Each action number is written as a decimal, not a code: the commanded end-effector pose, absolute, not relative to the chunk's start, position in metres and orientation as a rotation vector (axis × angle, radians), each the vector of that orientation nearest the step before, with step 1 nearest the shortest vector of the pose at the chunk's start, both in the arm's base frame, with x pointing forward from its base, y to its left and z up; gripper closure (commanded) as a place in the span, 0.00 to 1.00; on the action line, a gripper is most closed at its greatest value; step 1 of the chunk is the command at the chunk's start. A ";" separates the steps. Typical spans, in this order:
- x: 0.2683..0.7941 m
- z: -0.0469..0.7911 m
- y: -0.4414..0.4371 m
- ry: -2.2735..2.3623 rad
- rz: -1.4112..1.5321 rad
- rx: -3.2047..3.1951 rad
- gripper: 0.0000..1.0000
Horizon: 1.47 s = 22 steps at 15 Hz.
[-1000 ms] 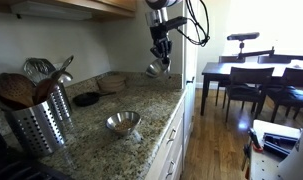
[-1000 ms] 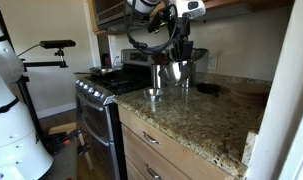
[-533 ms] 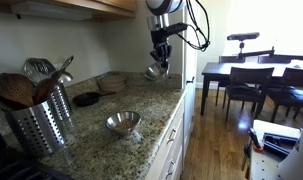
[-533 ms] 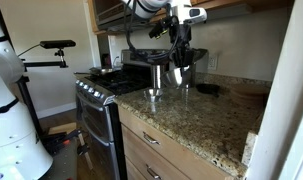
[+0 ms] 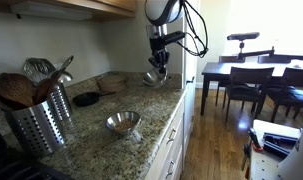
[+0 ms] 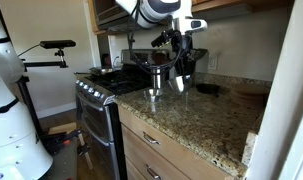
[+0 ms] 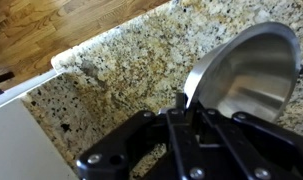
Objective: Take the bowl on the right and pour the beans into the bowl on the left
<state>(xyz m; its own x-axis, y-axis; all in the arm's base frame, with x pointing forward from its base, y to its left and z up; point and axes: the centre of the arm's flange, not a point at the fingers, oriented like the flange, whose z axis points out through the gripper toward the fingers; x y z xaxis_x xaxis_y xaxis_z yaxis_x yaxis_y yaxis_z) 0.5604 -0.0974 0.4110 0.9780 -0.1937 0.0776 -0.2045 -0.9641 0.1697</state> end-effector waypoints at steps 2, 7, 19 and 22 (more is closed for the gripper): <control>0.563 0.390 -0.104 -0.292 0.126 2.973 0.92; 0.572 0.368 -0.107 -0.305 0.120 2.985 0.92; 0.585 0.331 -0.096 -0.355 0.082 3.038 0.92; 0.588 0.325 -0.091 -0.363 0.076 3.053 0.92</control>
<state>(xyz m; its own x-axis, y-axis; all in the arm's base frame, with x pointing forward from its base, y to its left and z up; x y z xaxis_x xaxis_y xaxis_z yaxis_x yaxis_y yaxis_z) 0.5821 -0.0922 0.3285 0.9707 -0.2371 0.0393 -0.2398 -0.9664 0.0923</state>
